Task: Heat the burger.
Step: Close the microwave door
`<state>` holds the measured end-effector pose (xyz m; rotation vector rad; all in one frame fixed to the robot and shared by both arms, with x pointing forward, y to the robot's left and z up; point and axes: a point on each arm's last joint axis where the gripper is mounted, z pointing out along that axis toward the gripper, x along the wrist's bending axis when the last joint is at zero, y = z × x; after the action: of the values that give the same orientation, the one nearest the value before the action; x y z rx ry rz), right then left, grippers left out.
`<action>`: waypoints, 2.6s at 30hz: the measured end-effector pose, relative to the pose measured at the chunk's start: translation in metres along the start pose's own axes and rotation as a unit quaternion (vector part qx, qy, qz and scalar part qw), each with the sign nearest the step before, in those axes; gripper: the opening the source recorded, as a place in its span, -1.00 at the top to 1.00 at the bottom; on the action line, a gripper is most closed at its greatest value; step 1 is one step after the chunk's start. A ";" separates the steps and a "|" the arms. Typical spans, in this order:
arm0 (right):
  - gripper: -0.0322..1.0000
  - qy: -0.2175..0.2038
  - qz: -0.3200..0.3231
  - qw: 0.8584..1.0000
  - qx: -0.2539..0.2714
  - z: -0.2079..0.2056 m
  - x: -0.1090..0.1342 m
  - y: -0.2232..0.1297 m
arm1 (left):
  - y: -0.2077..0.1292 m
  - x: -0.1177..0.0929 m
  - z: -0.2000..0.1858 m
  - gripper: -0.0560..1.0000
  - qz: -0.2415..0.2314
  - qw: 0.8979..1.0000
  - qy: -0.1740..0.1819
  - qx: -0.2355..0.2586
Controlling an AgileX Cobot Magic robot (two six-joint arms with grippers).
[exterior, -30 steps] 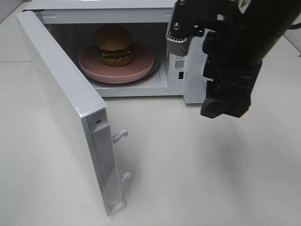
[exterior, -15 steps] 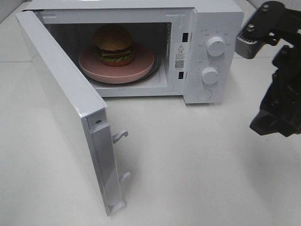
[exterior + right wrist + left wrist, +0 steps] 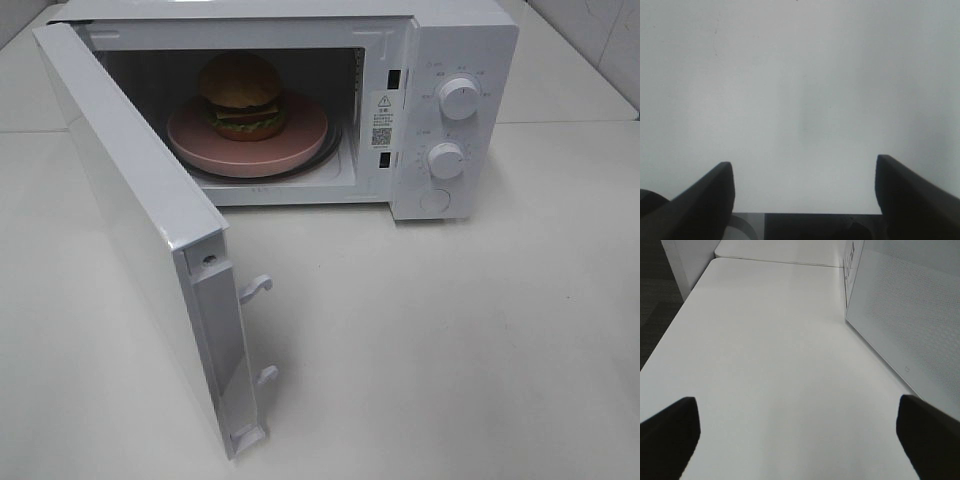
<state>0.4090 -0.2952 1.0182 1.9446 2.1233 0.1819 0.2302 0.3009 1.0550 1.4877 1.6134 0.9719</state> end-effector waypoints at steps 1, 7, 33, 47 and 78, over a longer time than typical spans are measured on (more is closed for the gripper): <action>-0.54 0.000 0.000 1.000 0.000 0.000 0.000 0.000 | 0.000 0.000 0.000 -0.98 0.000 1.000 0.000 0.000; -0.54 -0.002 0.010 0.999 -0.038 -0.012 -0.001 -0.027 | 0.000 0.000 0.000 -0.98 0.000 1.000 0.000 0.000; -0.54 -0.006 0.043 0.941 -0.337 -0.073 -0.003 -0.140 | 0.000 0.000 0.000 -0.98 0.000 1.000 0.000 0.000; -0.93 0.005 0.016 0.917 -0.400 -0.078 0.002 -0.161 | 0.000 0.000 0.000 -0.98 0.000 1.000 0.000 0.000; -0.11 0.012 0.002 0.916 -0.400 -0.078 0.004 -0.161 | 0.000 0.000 0.000 -0.98 0.000 1.000 0.000 0.000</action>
<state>0.2335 -0.3010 1.0507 1.4371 1.6483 0.9150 0.2302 0.3009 1.0550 1.4877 1.6134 0.9719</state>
